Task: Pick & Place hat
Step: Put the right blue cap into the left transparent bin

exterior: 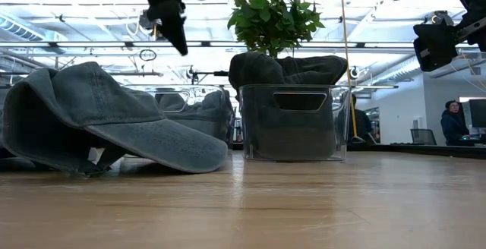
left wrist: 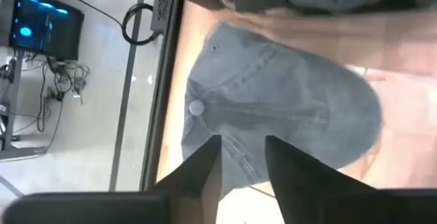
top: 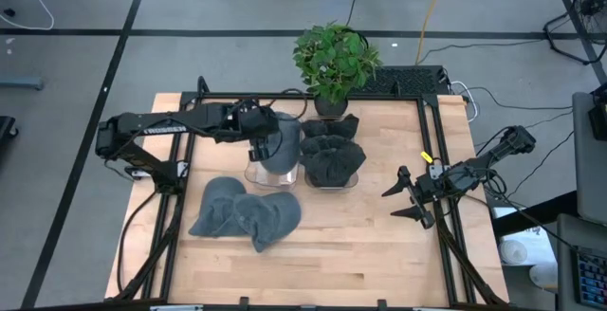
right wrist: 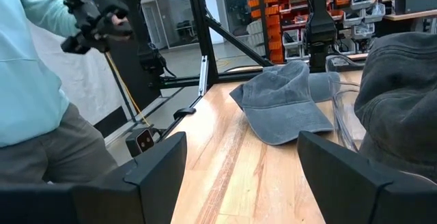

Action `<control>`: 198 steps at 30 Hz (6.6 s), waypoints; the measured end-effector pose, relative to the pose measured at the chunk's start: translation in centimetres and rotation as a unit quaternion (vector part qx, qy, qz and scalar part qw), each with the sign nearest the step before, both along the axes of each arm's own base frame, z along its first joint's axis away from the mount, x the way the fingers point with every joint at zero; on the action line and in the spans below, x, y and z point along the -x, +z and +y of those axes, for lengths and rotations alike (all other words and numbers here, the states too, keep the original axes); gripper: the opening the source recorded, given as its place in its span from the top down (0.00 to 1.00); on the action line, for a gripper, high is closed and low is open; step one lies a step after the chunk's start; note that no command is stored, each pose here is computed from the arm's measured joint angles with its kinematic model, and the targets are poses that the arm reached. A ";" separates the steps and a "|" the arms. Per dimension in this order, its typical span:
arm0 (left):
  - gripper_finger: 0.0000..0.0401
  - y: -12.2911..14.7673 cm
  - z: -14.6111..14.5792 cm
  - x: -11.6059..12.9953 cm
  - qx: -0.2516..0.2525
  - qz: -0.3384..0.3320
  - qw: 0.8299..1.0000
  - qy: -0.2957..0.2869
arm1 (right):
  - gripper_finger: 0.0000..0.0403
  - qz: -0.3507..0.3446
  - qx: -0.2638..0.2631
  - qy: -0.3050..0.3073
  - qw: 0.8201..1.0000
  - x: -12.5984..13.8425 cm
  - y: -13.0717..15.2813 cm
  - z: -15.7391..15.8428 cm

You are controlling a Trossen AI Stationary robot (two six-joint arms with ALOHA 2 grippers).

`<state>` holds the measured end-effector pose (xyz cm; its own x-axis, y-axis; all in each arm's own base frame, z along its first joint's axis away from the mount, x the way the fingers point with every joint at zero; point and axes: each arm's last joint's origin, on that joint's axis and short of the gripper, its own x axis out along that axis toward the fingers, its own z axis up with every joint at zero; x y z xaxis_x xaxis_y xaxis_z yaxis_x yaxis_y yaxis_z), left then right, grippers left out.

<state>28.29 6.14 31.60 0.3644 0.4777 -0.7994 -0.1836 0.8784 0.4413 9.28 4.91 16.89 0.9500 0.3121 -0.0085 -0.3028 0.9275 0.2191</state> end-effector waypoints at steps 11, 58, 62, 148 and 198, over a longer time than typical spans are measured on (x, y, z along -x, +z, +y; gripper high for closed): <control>0.42 3.1 -2.3 0.4 0.031 -0.024 0.999 0.024 | 0.34 0.000 0.000 0.000 1.000 0.0 0.0 0.0; 0.20 4.6 -18.5 10.0 0.357 -0.045 0.830 0.427 | 0.34 0.000 0.000 0.000 1.000 0.0 0.0 0.0; 0.22 4.1 -20.1 10.3 0.358 -0.051 0.803 0.474 | 0.34 0.000 0.000 0.000 1.000 0.0 0.0 0.0; 0.80 -11.9 -18.6 6.8 0.378 -0.173 0.595 0.688 | 0.34 0.000 0.000 0.000 1.000 0.0 0.0 0.0; 0.93 2.7 -16.8 8.9 0.529 -0.022 0.840 0.123 | 0.34 0.000 0.000 0.000 1.000 0.0 0.0 0.0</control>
<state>19.41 -10.64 34.34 0.3985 -0.4252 -0.8126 -0.4131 0.7078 -0.5730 9.28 4.92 16.88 0.9500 0.3122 -0.0092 -0.3027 0.9277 0.2187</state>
